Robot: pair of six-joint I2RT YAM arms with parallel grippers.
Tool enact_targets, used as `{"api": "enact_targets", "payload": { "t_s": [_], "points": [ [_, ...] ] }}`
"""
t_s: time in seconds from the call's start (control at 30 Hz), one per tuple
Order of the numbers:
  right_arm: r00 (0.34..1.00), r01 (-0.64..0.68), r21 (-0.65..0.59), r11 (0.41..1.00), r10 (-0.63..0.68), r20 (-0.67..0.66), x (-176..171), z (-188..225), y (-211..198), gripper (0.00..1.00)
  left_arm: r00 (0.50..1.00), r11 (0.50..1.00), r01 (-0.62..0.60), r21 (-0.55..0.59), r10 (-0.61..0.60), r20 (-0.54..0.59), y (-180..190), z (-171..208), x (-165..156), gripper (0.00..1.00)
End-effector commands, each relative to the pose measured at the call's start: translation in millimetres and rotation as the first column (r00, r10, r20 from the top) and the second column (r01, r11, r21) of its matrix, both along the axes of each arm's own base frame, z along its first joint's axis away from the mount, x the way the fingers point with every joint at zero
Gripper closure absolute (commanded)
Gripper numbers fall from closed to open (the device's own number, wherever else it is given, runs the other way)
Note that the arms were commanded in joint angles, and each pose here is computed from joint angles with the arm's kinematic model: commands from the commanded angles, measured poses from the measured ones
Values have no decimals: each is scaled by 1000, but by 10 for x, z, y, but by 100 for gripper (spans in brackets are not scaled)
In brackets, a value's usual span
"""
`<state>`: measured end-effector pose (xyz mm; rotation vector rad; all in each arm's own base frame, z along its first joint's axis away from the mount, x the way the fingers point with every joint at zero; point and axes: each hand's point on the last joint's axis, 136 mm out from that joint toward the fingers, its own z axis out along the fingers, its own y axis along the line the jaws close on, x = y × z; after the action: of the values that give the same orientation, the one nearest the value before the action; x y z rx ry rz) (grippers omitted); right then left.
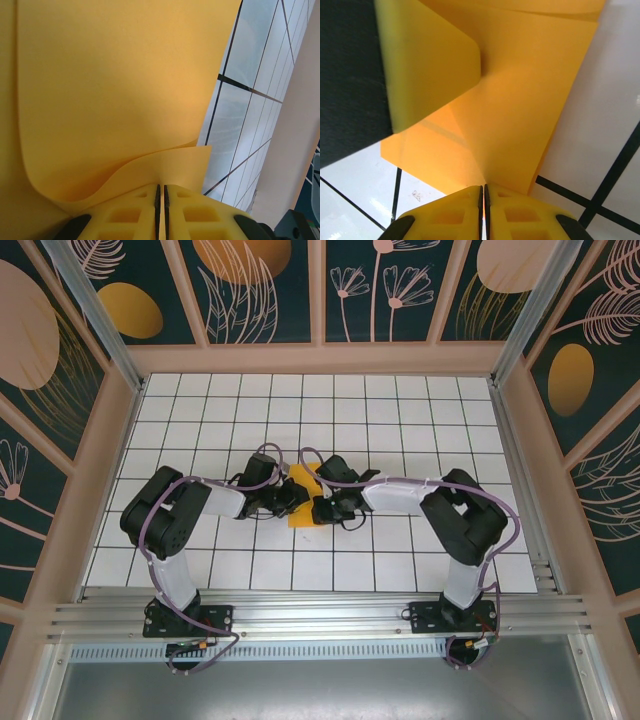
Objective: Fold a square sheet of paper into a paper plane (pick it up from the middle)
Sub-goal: Fold the triangle a second time at the center of the table.
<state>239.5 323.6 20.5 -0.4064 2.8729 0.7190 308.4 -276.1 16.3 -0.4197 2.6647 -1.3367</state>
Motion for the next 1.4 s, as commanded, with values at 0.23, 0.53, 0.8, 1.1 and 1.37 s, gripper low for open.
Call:
{"api": "enact_targets", "payload": {
  "t_s": [0.23,0.53,0.8,1.1,1.37],
  "points": [
    [998,2,-77,997,-7,-60,-217,-216,-238,88,989,984,-66,167,88,-123,312,-460,-188,86],
    [994,21,-10,1000,-22,-105,-357,-157,-340,88,989,983,-62,171,83,-120,312,-470,-183,86],
    [999,29,127,992,-24,-40,-190,312,-119,88,992,980,-65,186,84,-99,345,-471,-181,86],
    [992,106,160,981,-115,46,124,638,-6,85,989,978,-68,199,92,-114,388,-500,-242,86],
    [991,119,173,978,-129,43,205,610,58,84,992,976,-62,208,83,-97,377,-484,-191,86]
  ]
}}
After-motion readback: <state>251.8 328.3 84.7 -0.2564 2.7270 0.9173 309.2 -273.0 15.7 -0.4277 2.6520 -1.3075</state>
